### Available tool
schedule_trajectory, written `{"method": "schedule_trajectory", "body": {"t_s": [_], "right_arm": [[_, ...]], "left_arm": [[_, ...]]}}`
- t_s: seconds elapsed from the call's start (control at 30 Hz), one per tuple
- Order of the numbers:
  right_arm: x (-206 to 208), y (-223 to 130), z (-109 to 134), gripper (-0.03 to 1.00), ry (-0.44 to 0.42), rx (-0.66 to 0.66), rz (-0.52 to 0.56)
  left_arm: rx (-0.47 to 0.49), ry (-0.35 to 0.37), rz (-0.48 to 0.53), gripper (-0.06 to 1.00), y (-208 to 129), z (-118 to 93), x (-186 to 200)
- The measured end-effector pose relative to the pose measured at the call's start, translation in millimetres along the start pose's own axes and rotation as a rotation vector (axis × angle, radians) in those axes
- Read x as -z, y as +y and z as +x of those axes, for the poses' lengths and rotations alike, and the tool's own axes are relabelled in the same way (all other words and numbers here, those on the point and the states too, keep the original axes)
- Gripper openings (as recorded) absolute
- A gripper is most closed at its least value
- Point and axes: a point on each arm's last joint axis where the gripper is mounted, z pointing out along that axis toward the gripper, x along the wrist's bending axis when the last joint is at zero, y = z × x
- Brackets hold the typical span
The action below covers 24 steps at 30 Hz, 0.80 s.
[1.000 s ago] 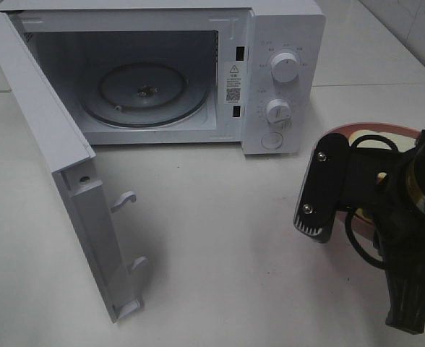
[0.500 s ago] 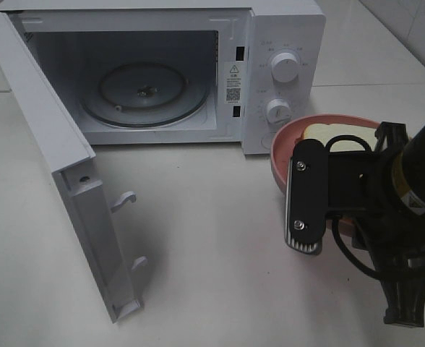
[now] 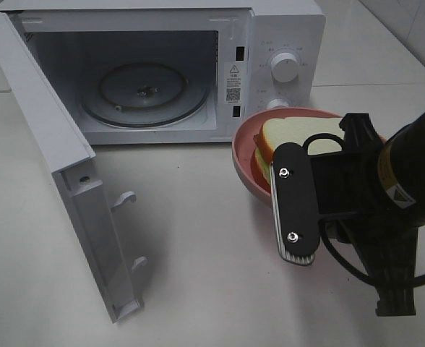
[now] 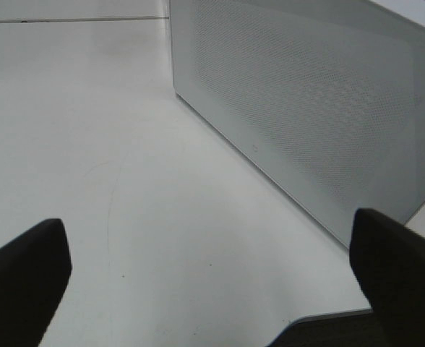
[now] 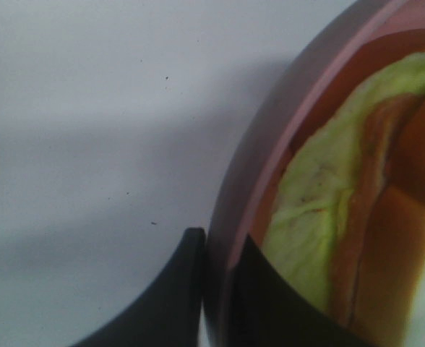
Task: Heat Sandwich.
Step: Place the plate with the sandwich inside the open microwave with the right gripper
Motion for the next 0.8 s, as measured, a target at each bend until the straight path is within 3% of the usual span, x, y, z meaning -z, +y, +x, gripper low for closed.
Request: {"method": "schedule_trajectory", "body": {"t_s": [0.27,0.8], "right_arm": [[0.3,6.6,-3.0,0.03,-0.034,0.016,-0.073],[0.6,9.8,-4.0,0.02,-0.064,0.39,-0.097]], "left_arm": [[0.0,0.0,0.0,0.97,0.0,0.0,0.0],[0.0,0.0,0.0,0.97,0.0,0.0,0.0]]}}
